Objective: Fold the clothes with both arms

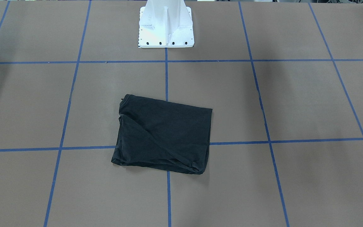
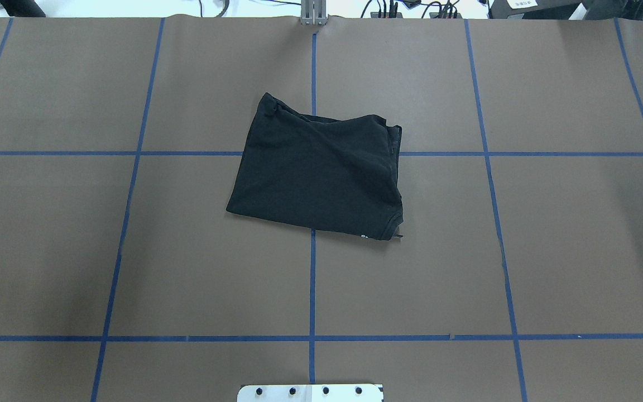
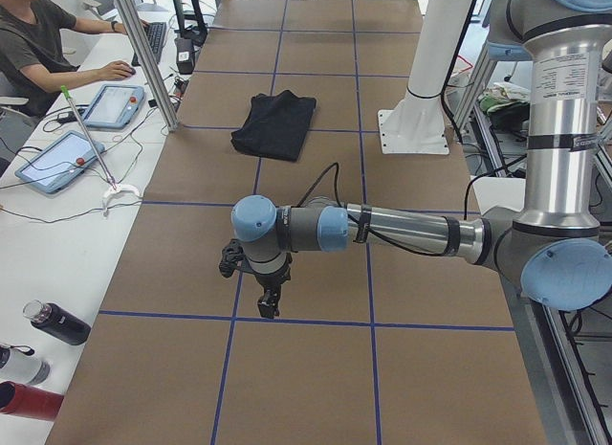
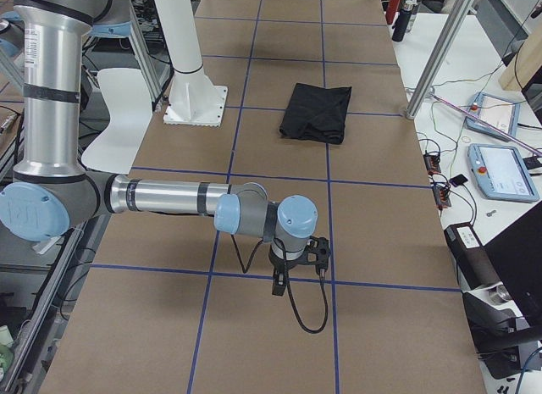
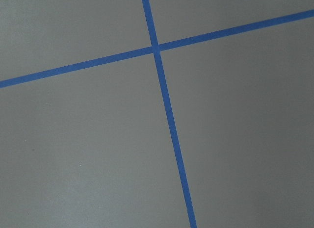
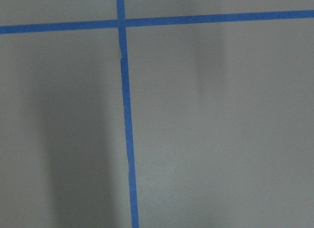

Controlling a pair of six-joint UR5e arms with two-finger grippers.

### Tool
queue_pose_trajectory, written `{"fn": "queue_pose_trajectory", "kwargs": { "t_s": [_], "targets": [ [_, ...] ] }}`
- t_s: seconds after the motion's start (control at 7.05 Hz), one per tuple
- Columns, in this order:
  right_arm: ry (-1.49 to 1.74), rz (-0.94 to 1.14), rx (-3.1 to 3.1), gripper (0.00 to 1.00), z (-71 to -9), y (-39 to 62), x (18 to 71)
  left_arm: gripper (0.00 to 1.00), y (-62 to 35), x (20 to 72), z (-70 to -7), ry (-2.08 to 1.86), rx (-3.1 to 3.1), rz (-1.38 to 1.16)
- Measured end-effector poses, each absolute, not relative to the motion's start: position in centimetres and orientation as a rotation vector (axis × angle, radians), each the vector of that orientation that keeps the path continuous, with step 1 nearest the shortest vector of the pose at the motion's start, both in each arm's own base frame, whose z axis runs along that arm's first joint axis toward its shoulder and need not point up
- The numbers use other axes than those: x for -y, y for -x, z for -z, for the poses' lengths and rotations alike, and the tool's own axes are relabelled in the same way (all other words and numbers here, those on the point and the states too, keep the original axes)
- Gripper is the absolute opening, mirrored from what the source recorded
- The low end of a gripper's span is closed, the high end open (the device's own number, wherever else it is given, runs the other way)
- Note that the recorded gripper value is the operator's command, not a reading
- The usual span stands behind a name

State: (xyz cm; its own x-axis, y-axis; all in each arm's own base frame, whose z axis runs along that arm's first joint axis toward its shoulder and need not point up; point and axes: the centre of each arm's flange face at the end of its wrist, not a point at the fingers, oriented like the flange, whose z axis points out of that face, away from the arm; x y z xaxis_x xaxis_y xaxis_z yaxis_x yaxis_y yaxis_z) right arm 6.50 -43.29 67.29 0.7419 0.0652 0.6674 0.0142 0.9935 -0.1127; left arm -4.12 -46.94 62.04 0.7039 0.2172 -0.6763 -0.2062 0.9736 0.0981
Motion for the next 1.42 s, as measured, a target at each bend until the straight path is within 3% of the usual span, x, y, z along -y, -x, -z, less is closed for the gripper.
{"fn": "queue_pose_trajectory", "kwargs": {
  "t_s": [1.42],
  "targets": [
    [0.12,-0.032,0.734,1.0,-67.63,-6.51,43.17,1.0,4.11,47.03,-61.84,-0.02,-0.754,-0.236]
  ]
}}
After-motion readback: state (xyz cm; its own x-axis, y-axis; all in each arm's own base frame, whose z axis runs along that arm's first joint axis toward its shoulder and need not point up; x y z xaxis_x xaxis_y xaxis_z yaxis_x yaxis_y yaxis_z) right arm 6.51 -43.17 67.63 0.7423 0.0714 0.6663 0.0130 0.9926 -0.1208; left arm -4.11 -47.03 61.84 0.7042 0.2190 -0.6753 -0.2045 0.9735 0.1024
